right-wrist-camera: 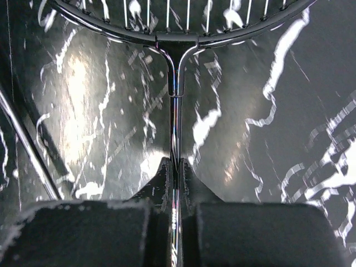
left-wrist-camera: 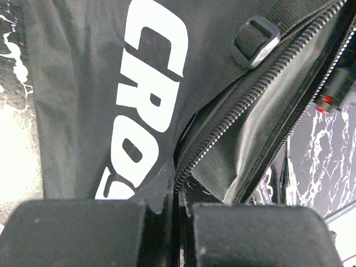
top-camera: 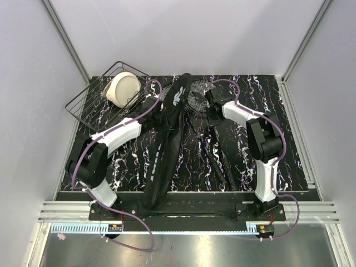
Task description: Pack up the badminton gear
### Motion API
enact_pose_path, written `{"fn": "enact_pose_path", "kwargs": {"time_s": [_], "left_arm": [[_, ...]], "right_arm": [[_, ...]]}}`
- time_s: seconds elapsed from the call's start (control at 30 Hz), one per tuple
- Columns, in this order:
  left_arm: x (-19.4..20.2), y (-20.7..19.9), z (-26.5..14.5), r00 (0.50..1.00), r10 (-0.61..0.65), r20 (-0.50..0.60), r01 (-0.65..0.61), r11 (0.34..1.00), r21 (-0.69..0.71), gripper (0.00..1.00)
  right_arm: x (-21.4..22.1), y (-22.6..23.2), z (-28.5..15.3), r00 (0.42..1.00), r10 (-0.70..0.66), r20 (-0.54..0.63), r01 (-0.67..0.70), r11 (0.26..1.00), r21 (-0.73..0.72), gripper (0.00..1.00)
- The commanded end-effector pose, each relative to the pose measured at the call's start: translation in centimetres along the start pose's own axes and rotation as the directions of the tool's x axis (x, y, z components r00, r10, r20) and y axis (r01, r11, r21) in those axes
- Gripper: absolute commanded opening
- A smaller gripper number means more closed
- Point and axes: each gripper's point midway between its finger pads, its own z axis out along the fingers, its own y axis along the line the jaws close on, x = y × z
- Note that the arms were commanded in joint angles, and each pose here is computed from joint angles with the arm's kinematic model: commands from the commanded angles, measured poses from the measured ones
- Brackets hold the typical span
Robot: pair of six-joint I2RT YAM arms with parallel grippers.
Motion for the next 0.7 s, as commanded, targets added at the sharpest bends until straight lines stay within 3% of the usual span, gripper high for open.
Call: {"fn": "enact_pose_path", "kwargs": {"time_s": [0.0,0.07,0.2,0.67], "left_arm": [[-2.6,-3.3,-0.3,0.998,-0.026,0.05,0.019,0.992,0.128,0.0],[-2.6,-3.7,-0.4,0.999,-0.03,0.045,0.023,0.989,0.149,0.0],[-3.1,-3.7,-0.3,0.996,-0.086,0.037,0.081,0.989,0.124,0.0],[-7.3,-3.9,6.1,0.987,-0.136,0.084,0.141,0.988,-0.059,0.0]], "right_arm": [[-2.7,-3.0,-7.6,0.981,0.137,0.136,-0.144,0.989,0.043,0.0],[-3.0,-2.5,-10.4,0.968,0.188,0.165,-0.182,0.982,-0.047,0.0],[-0.5,0.0,-13.1,0.964,0.246,0.103,-0.222,0.954,-0.201,0.0],[6.2,1.9,-18.9,0.988,0.145,0.052,-0.144,0.989,-0.024,0.0]]}}
